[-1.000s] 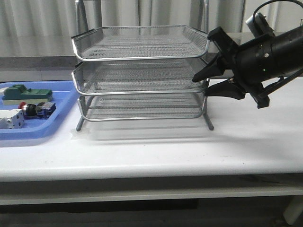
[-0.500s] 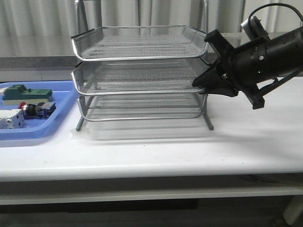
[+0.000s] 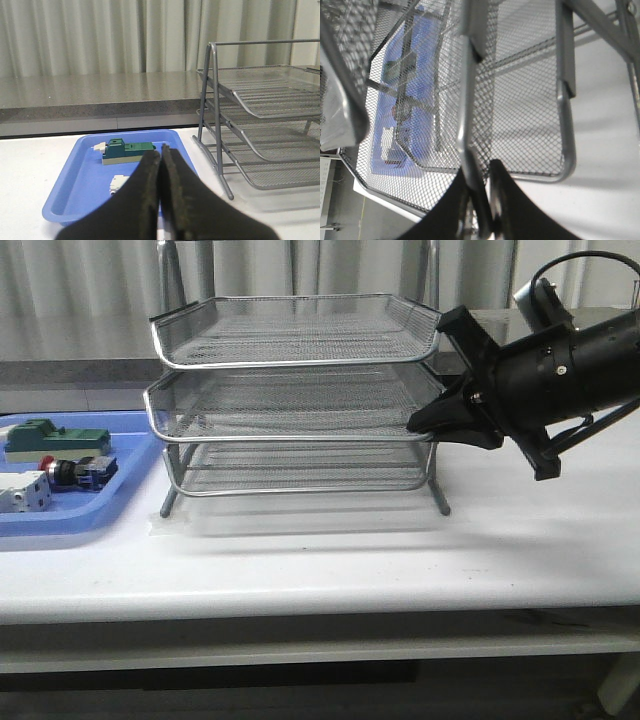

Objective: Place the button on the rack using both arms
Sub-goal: 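Reach the right gripper to the front edge of the middle wire tray, then pull the middle wire tray out toward the robot with the right gripper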

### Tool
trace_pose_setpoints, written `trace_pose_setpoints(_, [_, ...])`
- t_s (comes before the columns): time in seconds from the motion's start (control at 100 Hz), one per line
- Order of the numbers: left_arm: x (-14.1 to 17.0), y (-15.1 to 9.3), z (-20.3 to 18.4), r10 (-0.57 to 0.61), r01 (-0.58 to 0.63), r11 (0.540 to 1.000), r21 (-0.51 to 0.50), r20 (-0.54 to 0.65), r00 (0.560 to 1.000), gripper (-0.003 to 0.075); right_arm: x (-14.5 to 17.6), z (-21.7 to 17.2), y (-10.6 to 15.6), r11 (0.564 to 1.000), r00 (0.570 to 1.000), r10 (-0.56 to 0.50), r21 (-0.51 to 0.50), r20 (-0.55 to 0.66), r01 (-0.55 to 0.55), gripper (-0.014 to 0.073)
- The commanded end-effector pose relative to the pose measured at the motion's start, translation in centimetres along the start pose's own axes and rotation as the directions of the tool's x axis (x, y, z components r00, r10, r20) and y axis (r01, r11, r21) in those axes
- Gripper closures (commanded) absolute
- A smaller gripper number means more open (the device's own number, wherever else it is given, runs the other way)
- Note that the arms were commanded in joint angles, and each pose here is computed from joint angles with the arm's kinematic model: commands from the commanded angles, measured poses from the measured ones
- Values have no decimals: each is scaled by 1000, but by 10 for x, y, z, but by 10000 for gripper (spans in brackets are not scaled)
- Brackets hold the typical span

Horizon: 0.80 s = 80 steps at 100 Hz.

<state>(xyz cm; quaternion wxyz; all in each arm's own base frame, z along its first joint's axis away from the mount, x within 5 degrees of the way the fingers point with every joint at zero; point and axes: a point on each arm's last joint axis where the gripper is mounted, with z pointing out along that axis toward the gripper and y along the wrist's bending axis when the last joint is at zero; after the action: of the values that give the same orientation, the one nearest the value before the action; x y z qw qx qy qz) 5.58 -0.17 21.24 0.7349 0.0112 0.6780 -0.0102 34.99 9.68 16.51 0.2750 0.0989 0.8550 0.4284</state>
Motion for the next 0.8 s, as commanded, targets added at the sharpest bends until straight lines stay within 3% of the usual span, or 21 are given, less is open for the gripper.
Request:
trace_pose_setpoints(0.0, [7, -1, -2, -15, 15, 1000, 6, 69, 998, 741, 1, -12, 16, 992, 996, 80, -104, 34, -76, 661])
trace_pose_setpoints(0.54, [7, -1, -2, -15, 15, 1000, 6, 69, 998, 741, 66, -57, 8, 999, 1000, 23, -35, -18, -23, 661])
trace_pose_setpoints(0.79, [7, -1, -2, -15, 15, 1000, 6, 69, 998, 741, 73, -62, 7, 999, 1000, 7, -31, -23, -8, 661])
